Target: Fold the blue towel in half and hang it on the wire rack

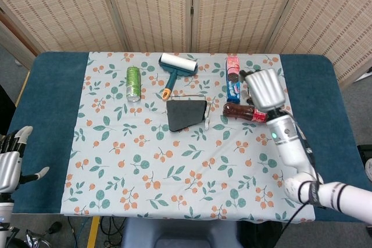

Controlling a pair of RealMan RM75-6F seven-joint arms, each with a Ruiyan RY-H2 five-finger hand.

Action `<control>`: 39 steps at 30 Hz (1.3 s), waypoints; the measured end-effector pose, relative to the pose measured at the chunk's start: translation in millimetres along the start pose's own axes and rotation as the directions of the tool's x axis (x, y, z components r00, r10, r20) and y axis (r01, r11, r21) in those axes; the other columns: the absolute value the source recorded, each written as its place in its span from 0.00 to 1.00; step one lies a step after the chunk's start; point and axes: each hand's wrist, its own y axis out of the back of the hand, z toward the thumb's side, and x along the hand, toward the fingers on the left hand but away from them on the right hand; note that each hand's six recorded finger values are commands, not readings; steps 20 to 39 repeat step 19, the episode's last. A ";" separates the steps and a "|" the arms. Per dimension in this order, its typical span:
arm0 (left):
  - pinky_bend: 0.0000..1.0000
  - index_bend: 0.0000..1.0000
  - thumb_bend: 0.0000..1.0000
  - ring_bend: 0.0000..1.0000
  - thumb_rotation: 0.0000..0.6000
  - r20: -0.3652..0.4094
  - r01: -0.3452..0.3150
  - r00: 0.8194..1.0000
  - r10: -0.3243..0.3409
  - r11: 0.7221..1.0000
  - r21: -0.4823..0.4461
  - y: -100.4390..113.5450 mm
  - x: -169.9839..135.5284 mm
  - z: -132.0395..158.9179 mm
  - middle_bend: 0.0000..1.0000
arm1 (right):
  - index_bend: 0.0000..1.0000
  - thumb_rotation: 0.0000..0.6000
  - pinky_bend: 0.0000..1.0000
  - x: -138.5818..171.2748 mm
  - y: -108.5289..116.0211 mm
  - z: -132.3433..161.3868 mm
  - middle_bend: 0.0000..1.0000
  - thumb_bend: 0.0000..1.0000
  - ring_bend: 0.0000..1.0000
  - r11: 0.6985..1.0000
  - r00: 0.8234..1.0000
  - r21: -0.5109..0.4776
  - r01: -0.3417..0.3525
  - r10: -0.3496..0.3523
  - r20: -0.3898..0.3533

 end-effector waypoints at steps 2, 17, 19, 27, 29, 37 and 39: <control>0.00 0.00 0.00 0.00 1.00 0.006 -0.001 1.000 0.001 1.000 0.008 0.2 1.6 2.9 0.00 | 0.49 1.00 0.87 26.1 0.9 -21.1 0.62 0.24 0.61 1.000 0.999 -0.006 -0.001 0.001 0.036; 0.00 0.00 0.00 0.00 1.00 0.016 0.002 1.000 -0.003 0.999 0.043 -5.1 -2.2 15.8 0.00 | 0.32 1.00 0.49 214.5 -29.7 -103.6 0.43 0.26 0.34 0.987 0.970 -0.103 -0.124 0.142 0.197; 0.00 0.00 0.00 0.00 1.00 0.021 0.004 1.000 -0.005 0.999 0.043 -5.8 -4.0 18.8 0.00 | 0.32 1.00 0.49 231.4 -34.6 -105.1 0.42 0.26 0.34 0.981 0.966 -0.133 -0.139 0.164 0.201; 0.00 0.00 0.00 0.00 1.00 0.021 0.004 1.000 -0.005 0.999 0.043 -5.8 -4.0 18.8 0.00 | 0.32 1.00 0.49 231.4 -34.6 -105.1 0.42 0.26 0.34 0.981 0.966 -0.133 -0.139 0.164 0.201; 0.00 0.00 0.00 0.00 1.00 0.021 0.004 1.000 -0.005 0.999 0.043 -5.8 -4.0 18.8 0.00 | 0.32 1.00 0.49 231.4 -34.6 -105.1 0.42 0.26 0.34 0.981 0.966 -0.133 -0.139 0.164 0.201; 0.00 0.00 0.00 0.00 1.00 0.021 0.004 1.000 -0.005 0.999 0.043 -5.8 -4.0 18.8 0.00 | 0.32 1.00 0.49 231.4 -34.6 -105.1 0.42 0.26 0.34 0.981 0.966 -0.133 -0.139 0.164 0.201; 0.00 0.00 0.00 0.00 1.00 0.021 0.004 1.000 -0.005 0.999 0.043 -5.8 -4.0 18.8 0.00 | 0.32 1.00 0.49 231.4 -34.6 -105.1 0.42 0.26 0.34 0.981 0.966 -0.133 -0.139 0.164 0.201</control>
